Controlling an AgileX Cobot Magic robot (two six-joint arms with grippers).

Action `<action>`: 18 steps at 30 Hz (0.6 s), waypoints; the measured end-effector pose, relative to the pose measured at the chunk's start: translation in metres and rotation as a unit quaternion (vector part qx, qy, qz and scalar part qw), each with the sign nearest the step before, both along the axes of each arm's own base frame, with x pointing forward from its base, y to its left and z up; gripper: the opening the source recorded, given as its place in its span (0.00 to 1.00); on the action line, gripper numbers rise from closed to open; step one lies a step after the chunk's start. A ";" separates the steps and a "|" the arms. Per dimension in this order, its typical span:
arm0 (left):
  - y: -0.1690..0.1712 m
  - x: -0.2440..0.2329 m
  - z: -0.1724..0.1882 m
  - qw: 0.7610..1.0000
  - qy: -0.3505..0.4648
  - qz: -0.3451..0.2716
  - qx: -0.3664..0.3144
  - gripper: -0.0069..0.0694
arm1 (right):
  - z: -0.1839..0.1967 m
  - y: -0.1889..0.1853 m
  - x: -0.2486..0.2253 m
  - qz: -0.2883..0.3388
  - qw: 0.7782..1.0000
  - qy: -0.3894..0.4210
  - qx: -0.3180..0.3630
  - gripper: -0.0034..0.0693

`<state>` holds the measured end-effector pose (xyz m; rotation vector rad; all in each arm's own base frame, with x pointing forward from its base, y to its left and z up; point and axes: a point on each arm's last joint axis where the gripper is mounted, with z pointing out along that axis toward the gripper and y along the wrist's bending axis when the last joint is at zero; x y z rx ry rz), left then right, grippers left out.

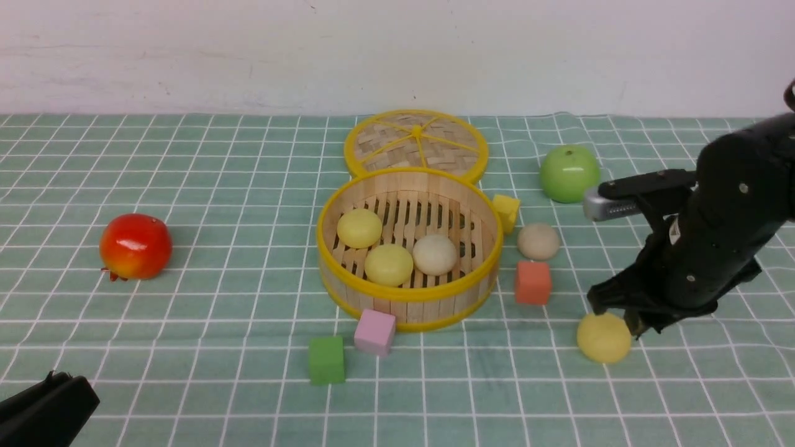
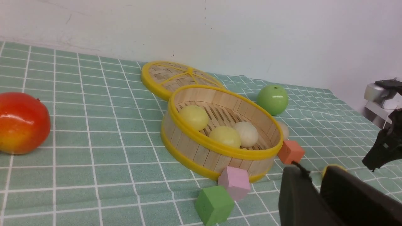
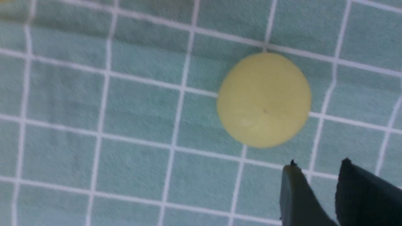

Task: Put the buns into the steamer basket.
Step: Use the right arm to grab a steamed stuffed bun

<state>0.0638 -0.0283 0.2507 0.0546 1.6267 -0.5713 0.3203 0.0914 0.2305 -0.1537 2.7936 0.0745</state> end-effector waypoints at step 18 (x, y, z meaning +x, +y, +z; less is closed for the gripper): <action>0.000 0.000 0.000 1.000 0.000 0.000 0.000 0.26 | -0.042 0.004 0.027 -0.014 0.998 -0.010 0.056 0.45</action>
